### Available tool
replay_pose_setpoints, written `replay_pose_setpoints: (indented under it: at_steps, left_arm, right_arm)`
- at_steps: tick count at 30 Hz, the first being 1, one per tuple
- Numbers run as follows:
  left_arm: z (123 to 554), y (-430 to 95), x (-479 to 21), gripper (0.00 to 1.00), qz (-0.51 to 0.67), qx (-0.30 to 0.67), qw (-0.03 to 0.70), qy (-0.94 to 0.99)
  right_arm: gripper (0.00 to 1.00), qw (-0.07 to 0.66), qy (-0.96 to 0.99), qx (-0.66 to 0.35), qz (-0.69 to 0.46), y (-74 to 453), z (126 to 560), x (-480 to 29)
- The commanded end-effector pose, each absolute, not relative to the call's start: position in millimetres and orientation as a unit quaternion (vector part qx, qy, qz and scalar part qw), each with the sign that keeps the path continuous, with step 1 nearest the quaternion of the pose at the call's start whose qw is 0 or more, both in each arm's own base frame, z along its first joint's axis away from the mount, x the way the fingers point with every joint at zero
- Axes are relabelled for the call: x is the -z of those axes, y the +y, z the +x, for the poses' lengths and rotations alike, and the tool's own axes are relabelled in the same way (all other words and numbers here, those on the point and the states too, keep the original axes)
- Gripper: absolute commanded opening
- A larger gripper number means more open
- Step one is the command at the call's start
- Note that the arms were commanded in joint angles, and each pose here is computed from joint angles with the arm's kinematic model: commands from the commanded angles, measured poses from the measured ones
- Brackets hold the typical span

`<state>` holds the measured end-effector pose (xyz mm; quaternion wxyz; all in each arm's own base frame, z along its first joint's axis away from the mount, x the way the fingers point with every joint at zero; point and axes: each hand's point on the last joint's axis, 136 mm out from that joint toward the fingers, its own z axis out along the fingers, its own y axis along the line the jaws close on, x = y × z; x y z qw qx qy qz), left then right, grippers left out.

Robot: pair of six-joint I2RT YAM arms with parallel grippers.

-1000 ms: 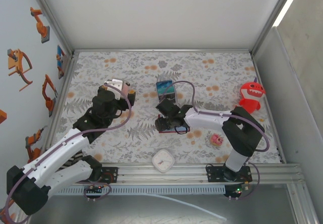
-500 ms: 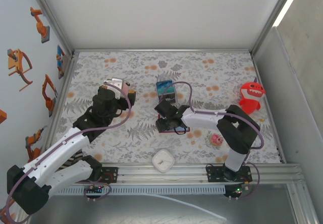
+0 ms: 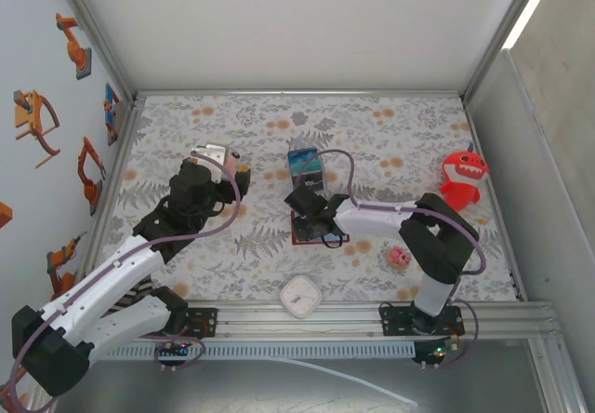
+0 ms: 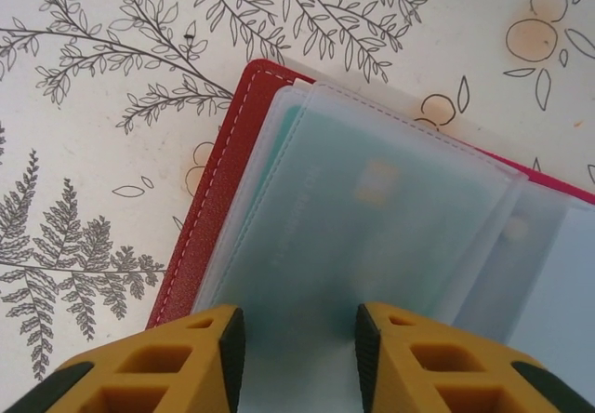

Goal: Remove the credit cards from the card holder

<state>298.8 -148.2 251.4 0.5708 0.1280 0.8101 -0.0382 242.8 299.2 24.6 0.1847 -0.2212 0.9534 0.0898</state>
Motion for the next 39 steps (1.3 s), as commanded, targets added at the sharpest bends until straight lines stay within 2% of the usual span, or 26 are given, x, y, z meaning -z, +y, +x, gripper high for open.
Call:
replay_pose_setpoints:
  at_steps: [1,5,20,25,32,39]
  left_arm:
    - [302,-150,-270,0.97,0.123,0.048,0.583,0.801]
    - [305,-154,-268,0.97,0.129,0.049,0.580,0.803]
    - [306,-155,-268,0.97,0.133,0.047,0.577,0.804]
    - [302,-152,-267,0.97,0.130,0.047,0.577,0.805]
    - [300,-149,-269,0.97,0.128,0.047,0.581,0.802]
    - [303,-153,-271,0.97,0.137,0.046,0.580,0.802]
  right_arm:
    - [0.43,0.170,0.957,-0.070,-0.223,293,238,-18]
    - [0.49,0.168,0.956,-0.086,-0.222,295,233,-21]
    - [0.56,0.143,0.958,-0.093,-0.229,293,221,-9]
    - [0.51,0.140,0.961,-0.069,-0.230,286,221,0]
    - [0.51,0.130,0.963,-0.019,-0.233,271,224,9]
    - [0.34,0.165,0.960,-0.025,-0.223,273,233,-13]
